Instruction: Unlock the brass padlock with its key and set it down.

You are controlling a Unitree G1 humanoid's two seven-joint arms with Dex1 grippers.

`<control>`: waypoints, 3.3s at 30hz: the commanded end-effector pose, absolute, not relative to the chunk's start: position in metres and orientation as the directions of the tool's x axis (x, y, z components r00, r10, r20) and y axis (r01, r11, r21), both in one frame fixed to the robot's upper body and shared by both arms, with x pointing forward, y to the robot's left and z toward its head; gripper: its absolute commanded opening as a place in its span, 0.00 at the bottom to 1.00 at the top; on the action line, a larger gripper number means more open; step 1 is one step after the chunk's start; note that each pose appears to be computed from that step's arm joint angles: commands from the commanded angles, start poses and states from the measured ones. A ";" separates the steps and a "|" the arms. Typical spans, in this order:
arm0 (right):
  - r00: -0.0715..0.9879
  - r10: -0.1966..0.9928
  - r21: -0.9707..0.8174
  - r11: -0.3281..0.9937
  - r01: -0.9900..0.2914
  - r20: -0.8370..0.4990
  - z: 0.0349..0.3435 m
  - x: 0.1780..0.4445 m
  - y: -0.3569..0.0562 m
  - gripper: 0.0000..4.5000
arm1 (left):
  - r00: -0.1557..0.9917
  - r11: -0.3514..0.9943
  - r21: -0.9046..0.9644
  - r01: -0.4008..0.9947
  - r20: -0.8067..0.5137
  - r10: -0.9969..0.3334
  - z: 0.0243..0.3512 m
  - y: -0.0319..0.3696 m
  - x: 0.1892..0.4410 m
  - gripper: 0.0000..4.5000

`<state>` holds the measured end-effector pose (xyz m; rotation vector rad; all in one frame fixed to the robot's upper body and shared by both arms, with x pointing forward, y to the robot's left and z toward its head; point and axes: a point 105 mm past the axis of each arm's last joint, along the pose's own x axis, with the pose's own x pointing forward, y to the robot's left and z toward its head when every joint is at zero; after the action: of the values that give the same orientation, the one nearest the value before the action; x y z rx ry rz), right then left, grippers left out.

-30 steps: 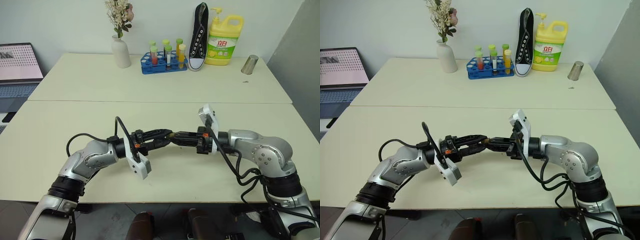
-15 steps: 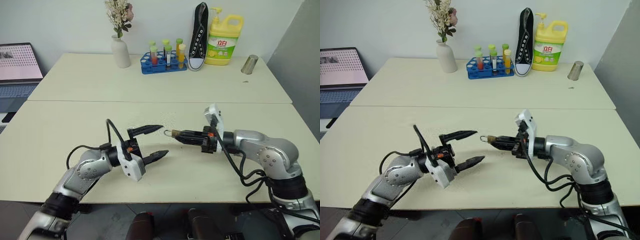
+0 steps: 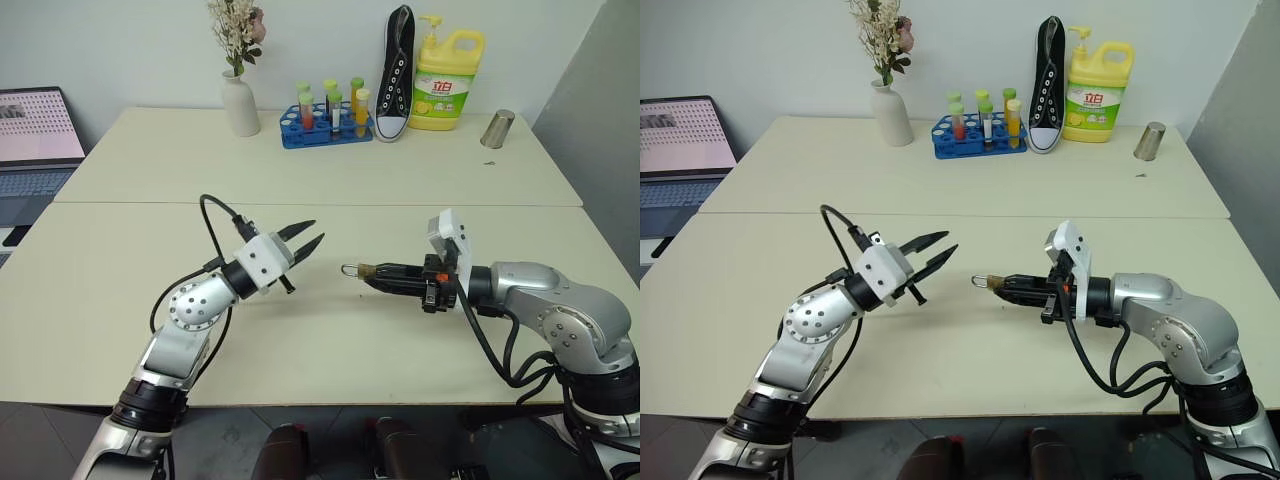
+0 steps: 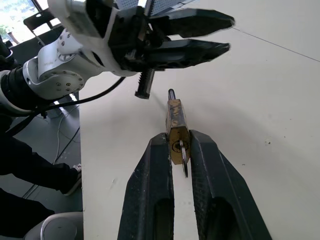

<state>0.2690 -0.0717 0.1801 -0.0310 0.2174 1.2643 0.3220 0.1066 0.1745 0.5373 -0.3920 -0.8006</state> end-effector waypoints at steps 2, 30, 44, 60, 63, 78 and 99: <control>0.244 0.959 0.047 0.254 -0.966 -0.147 0.192 0.260 -0.067 0.03 | 0.567 0.545 0.463 0.699 0.105 -0.817 0.177 0.094 0.316 0.00; 0.229 0.958 0.053 0.241 -0.969 -0.173 0.185 0.259 -0.069 0.03 | 0.330 0.329 0.094 0.940 -0.002 -0.944 0.169 0.078 0.267 0.00; 0.235 0.953 0.052 0.249 -0.967 -0.190 0.180 0.261 -0.071 0.03 | 0.271 0.271 0.036 0.962 -0.018 -0.962 0.177 0.078 0.254 0.00; 0.219 0.956 0.054 0.234 -0.971 -0.197 0.177 0.259 -0.070 0.03 | 0.302 0.302 -0.027 0.953 0.003 -0.953 0.188 0.083 0.257 0.00; 0.217 0.956 0.056 0.232 -0.971 -0.197 0.176 0.259 -0.069 0.03 | 0.306 0.306 -0.016 0.952 -0.001 -0.952 0.188 0.083 0.259 0.00; 0.233 0.948 0.250 0.284 -0.926 -0.214 0.168 0.268 -0.083 0.03 | 0.260 0.083 0.532 0.843 -0.266 -0.928 0.147 0.100 0.248 0.14; 0.255 0.893 0.357 0.391 -0.849 -0.371 0.109 0.303 -0.066 0.03 | 0.291 0.127 0.452 0.883 -0.315 -0.904 0.134 0.121 0.245 1.00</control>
<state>0.2994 -0.0669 0.1041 0.0975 0.5776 1.1867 0.2496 0.1225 0.1268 0.6104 -0.0093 -1.2832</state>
